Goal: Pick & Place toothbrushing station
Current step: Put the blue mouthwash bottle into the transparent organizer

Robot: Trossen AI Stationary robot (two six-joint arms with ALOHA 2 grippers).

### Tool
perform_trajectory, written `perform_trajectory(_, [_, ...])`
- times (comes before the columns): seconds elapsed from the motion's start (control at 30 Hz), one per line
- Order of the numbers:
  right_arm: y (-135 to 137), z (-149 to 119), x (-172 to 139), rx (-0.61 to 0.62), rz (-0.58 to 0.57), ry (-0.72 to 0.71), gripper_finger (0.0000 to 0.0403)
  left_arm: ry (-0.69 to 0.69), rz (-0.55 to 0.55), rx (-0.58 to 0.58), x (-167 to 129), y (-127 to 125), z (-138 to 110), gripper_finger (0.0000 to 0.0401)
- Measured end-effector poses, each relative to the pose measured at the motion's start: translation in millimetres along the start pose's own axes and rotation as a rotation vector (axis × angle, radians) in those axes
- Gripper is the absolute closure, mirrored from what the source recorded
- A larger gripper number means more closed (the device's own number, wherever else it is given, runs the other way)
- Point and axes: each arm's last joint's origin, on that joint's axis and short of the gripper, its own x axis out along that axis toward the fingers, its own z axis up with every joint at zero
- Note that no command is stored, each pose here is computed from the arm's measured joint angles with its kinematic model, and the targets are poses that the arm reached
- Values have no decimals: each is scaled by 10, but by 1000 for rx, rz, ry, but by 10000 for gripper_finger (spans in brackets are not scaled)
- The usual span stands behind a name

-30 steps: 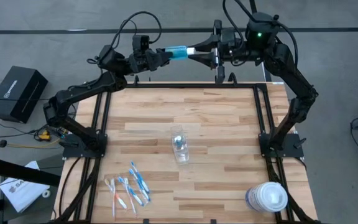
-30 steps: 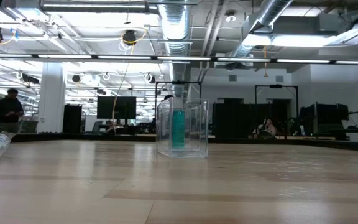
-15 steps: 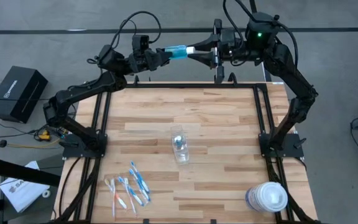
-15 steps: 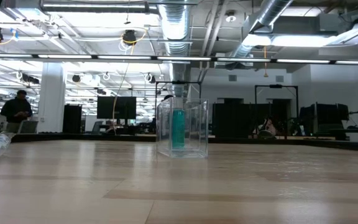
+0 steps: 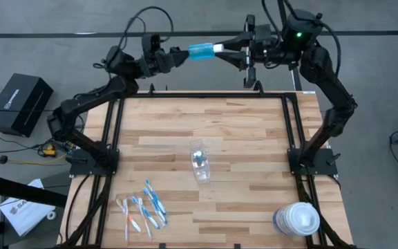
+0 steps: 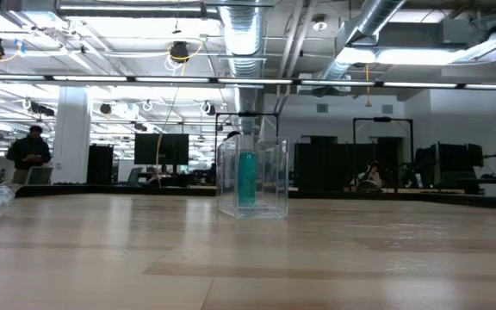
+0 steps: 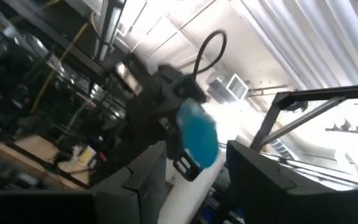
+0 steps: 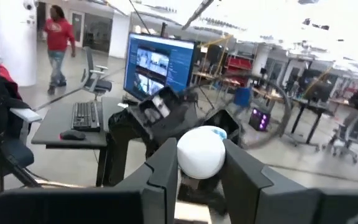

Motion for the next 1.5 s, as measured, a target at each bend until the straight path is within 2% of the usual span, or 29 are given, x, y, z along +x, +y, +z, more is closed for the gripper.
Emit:
perform_trajectory(0.2, [69, -96, -115, 57, 31, 152, 319, 39, 11, 177, -246, 33, 316, 250])
perform_trajectory(0.33, [186, -229, -162, 149, 70, 320, 319, 93, 36, 274, -430, 60, 505, 263])
perform_trajectory(0.43, [311, -340, -143, 210, 113, 444, 319, 125, 60, 299, -555, 95, 621, 268])
perform_trajectory(0.53, [440, -385, -99, 278, 150, 505, 319, 151, 81, 328, -644, 113, 696, 270])
perform_trajectory(0.67, [583, -520, 39, 364, 177, 617, 319, 197, 119, 357, -733, 178, 744, 270])
perform_trajectory(0.77, [688, -667, 198, 387, 181, 711, 319, 207, 119, 389, -739, 177, 743, 270])
perform_trajectory(1.07, [954, -1154, 649, 442, 240, 957, 319, 236, 99, 387, -735, 174, 728, 270])
perform_trajectory(1.3, [1066, -1367, 853, 399, 172, 1031, 319, 274, 75, 376, -737, 169, 716, 270])
perform_trajectory(1.5, [1142, -1543, 977, 414, 135, 1032, 319, 290, 63, 374, -738, 161, 712, 270])
